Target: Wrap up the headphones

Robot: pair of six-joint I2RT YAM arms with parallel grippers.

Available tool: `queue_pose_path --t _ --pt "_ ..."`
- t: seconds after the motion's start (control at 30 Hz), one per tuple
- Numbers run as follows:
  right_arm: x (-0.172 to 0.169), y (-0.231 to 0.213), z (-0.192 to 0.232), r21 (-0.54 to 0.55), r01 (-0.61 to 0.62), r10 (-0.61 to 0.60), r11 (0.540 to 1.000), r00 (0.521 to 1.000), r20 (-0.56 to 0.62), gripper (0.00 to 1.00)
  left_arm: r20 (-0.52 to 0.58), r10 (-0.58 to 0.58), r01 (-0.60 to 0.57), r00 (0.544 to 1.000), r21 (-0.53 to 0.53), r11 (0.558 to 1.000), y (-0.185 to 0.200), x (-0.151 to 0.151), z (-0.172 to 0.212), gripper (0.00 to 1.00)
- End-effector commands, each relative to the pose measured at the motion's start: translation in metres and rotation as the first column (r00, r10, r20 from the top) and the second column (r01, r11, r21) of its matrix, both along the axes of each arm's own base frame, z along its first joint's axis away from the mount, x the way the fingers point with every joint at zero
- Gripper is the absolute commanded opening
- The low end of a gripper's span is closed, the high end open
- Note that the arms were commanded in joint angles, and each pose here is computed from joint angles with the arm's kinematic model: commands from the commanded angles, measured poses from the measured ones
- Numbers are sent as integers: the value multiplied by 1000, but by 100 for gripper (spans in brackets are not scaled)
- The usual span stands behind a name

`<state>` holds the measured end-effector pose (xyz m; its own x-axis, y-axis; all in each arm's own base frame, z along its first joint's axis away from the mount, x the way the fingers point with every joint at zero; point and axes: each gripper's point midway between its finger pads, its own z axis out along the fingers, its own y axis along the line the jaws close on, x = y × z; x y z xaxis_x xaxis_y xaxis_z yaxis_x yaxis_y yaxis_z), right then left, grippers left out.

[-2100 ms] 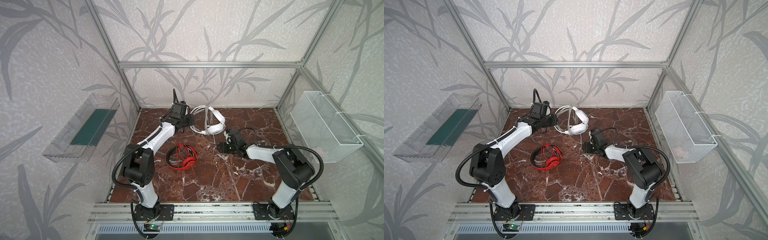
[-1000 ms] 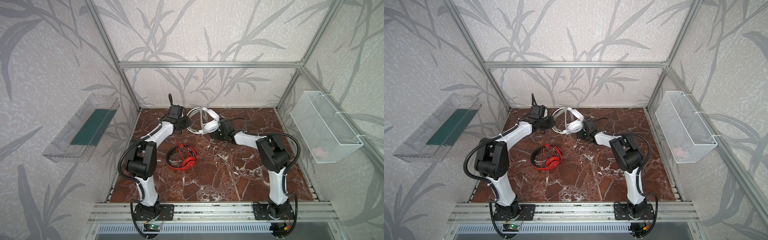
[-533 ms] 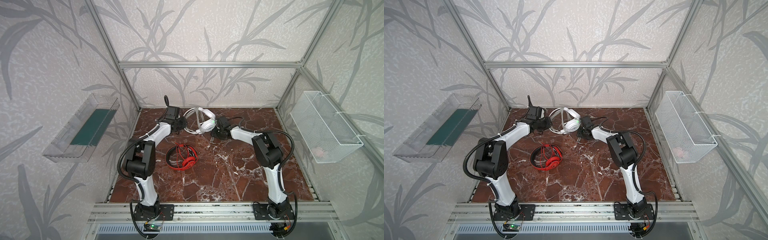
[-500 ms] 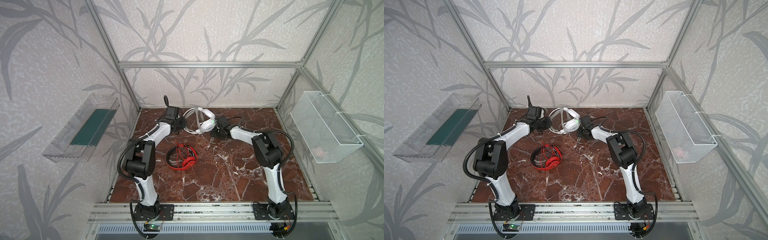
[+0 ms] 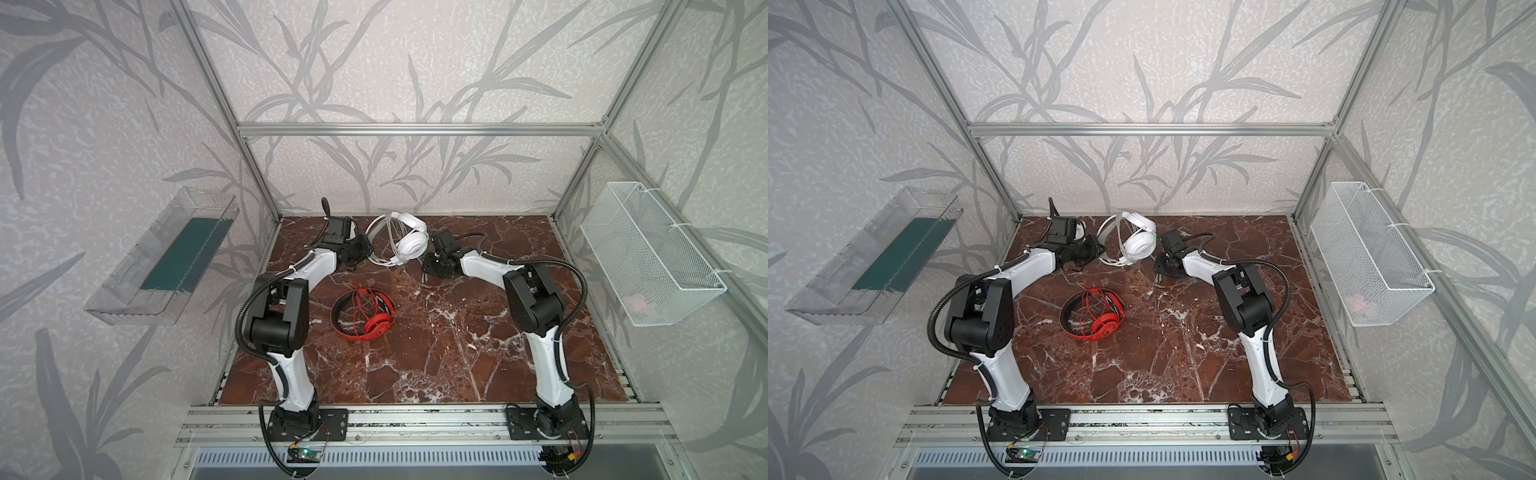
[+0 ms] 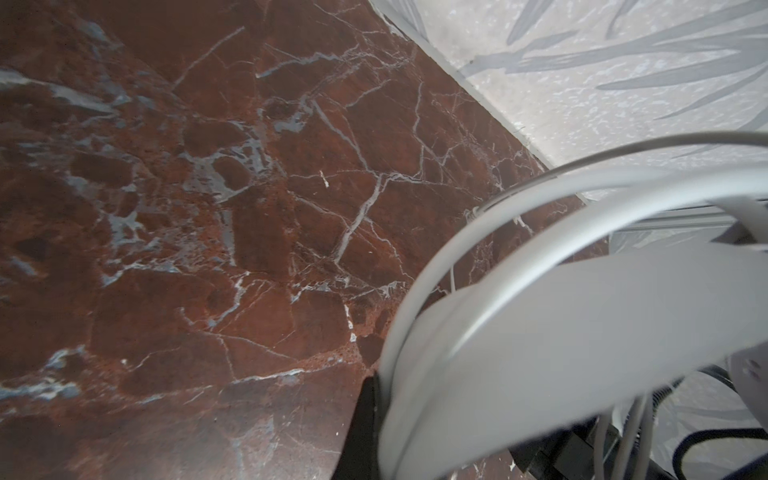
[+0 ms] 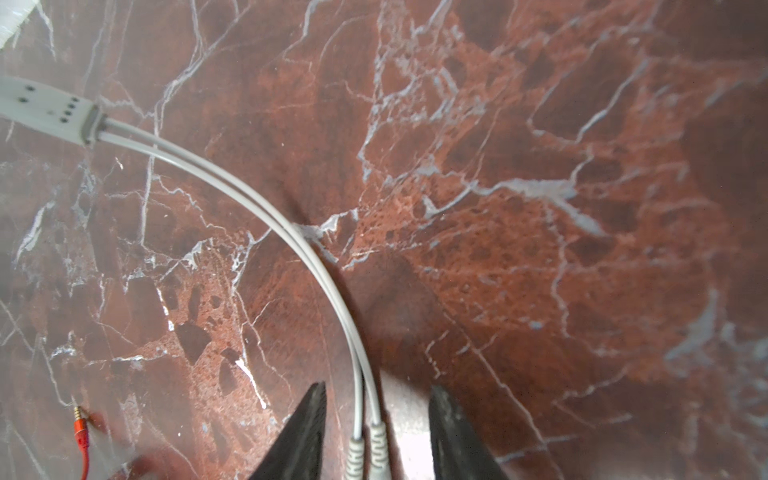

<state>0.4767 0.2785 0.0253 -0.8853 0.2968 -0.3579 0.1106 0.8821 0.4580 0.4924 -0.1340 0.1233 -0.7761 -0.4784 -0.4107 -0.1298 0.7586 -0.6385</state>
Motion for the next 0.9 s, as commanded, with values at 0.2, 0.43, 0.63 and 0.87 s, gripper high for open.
queue_pose_path --t 0.2,0.43,0.63,0.87 --pt "-37 -15 -57 -111 -108 79 988 968 -238 42 22 -61 63 998 -84 994 -15 7 9 0" --pt "-47 -7 -78 -99 -159 117 982 934 -338 42 10 -63 64 998 -97 993 -16 6 3 0" --pt "-46 -6 -82 -155 -213 141 965 914 -380 41 20 -74 76 997 -117 990 -20 7 4 0" --pt "-57 -24 -80 -267 -303 156 915 876 -457 37 44 -98 103 994 -134 986 -24 7 13 0"
